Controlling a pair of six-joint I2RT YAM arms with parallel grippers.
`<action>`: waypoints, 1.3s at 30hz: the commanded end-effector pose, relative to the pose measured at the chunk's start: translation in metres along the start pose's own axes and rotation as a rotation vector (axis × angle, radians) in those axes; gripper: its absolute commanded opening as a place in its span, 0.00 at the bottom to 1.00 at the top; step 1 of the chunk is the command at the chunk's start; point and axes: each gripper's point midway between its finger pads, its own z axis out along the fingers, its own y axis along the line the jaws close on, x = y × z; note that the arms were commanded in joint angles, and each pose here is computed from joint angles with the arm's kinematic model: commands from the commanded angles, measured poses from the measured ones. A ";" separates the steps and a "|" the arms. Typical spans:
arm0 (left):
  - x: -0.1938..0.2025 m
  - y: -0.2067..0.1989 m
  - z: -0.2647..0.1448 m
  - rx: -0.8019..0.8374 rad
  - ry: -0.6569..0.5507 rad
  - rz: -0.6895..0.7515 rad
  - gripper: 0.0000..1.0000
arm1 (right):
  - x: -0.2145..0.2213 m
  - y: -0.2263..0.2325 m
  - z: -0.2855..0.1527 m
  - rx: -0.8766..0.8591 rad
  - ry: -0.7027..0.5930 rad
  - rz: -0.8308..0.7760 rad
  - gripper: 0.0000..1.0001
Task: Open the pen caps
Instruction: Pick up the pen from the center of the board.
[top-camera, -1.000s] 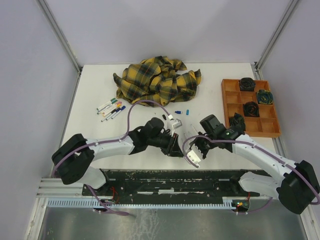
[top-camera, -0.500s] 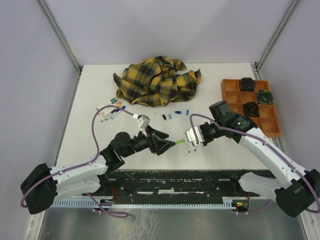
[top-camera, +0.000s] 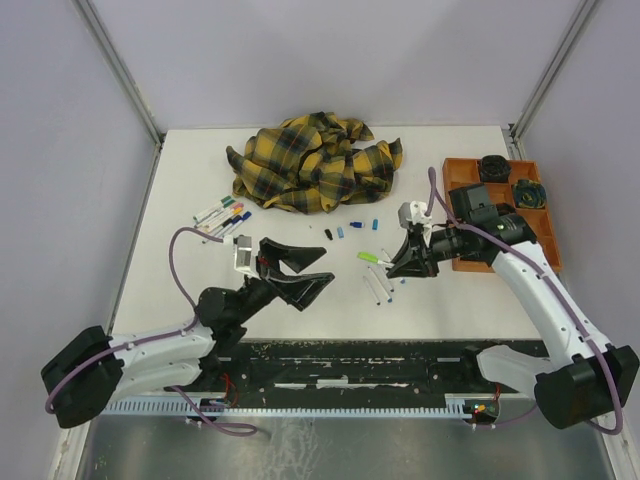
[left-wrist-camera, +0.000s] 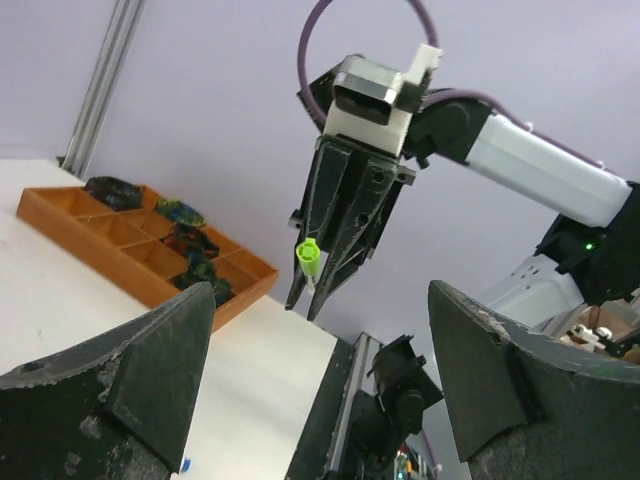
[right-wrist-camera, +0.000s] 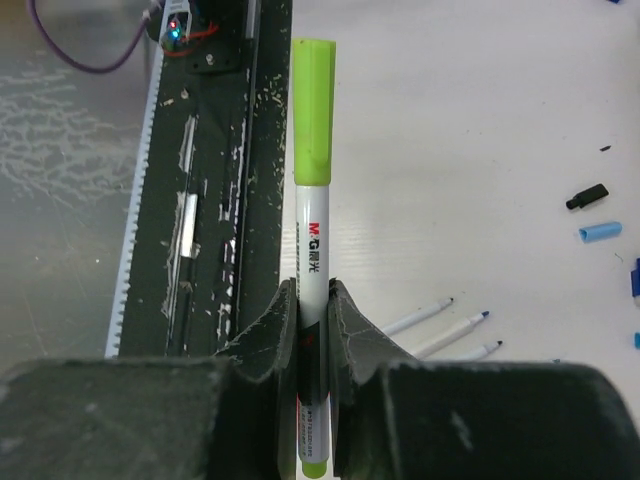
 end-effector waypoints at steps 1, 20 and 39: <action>-0.036 -0.030 0.000 0.149 -0.179 -0.025 0.92 | -0.023 0.009 -0.007 -0.044 -0.148 0.080 0.00; -0.015 0.006 0.019 -0.042 -0.071 -0.059 1.00 | -0.007 -0.018 -0.021 0.045 -0.167 0.167 0.00; -0.010 -0.014 0.049 0.153 -0.124 -0.115 0.91 | -0.037 -0.030 -0.022 0.074 -0.298 0.286 0.00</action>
